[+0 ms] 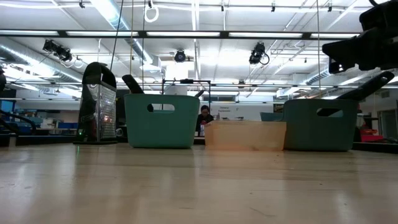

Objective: Pick & Place Kitchen Items
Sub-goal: Return to Home Position

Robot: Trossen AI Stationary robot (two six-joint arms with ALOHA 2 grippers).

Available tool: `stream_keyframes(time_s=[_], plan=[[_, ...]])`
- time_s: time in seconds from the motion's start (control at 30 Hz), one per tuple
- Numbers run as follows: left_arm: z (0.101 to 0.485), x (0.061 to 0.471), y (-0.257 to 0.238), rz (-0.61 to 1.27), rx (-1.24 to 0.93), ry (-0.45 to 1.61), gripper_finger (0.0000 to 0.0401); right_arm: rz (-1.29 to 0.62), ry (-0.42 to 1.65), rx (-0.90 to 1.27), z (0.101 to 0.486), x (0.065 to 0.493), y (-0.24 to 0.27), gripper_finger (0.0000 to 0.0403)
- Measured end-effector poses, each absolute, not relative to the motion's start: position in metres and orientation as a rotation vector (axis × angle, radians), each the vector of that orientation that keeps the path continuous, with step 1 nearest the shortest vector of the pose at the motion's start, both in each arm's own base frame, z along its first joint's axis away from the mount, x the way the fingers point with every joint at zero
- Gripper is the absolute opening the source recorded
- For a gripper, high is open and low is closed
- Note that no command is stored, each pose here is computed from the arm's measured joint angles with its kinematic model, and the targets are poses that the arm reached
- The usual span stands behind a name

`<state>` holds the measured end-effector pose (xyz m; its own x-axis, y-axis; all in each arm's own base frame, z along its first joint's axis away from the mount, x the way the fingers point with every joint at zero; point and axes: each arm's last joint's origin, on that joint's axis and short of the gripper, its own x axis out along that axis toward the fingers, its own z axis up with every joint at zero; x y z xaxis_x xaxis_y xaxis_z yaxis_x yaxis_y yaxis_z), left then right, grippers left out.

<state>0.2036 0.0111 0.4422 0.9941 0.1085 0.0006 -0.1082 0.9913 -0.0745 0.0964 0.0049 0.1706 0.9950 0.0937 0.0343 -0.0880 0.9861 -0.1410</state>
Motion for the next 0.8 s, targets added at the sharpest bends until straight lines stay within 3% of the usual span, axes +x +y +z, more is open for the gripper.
stream_keyframes(time_s=[0.8], plan=[[0.4423, 0.2036, 0.0111, 0.109, -0.075, -0.005, 0.0013, 0.066, -0.034, -0.113, 0.1703, 0.0966, 0.0042, 0.0024]])
